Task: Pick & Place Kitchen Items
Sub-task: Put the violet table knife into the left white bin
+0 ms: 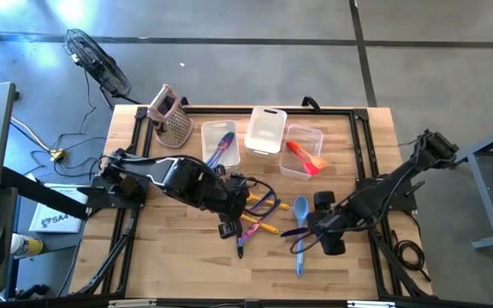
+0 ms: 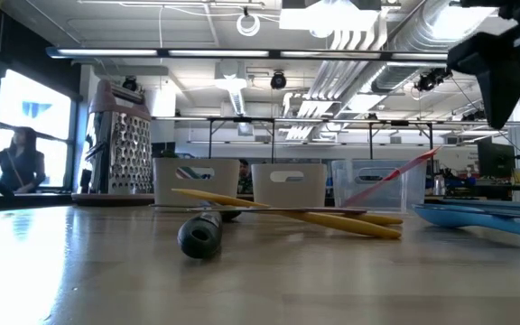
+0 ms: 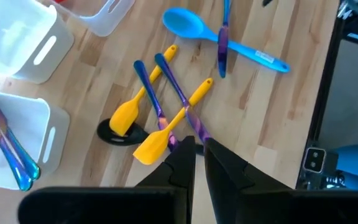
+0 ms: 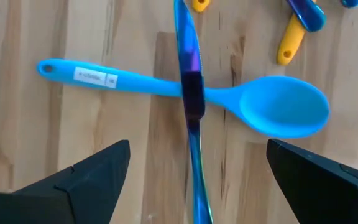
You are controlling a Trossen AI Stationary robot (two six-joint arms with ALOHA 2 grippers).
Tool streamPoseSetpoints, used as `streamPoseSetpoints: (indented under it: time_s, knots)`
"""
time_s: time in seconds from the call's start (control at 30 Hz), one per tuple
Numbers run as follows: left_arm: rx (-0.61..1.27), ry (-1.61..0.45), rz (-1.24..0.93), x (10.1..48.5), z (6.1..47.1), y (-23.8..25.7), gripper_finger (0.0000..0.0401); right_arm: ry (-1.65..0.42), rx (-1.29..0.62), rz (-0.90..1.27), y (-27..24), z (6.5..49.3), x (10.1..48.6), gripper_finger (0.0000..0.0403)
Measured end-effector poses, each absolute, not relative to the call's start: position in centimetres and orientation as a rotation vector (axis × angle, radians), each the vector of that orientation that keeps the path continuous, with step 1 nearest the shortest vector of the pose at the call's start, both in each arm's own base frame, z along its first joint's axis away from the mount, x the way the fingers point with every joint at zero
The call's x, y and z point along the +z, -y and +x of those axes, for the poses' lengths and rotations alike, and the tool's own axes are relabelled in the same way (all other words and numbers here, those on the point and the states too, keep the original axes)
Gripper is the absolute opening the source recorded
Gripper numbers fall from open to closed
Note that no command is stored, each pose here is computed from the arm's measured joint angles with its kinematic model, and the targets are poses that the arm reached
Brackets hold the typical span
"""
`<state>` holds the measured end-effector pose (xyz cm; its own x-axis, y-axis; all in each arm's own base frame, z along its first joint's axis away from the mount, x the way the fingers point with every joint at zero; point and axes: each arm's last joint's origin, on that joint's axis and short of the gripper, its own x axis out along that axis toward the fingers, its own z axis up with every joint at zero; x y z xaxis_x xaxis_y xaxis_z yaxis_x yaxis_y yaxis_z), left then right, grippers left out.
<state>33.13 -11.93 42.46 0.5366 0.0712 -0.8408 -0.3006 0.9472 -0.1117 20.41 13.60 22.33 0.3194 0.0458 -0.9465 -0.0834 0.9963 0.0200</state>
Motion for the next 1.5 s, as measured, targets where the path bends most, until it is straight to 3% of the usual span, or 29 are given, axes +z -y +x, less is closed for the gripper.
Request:
streamPoseSetpoints:
  time_s: [0.5,1.5]
  knots:
    - [0.208,-0.931,-0.225,42.7,32.8,13.5,0.0031,-1.21,0.066,0.023,-13.3,19.7,18.4,0.0371]
    - [0.219,-0.924,-0.231,42.6,32.8,13.7,0.0031,-1.257,0.048,-0.017,-13.9,20.6,15.0,0.0371]
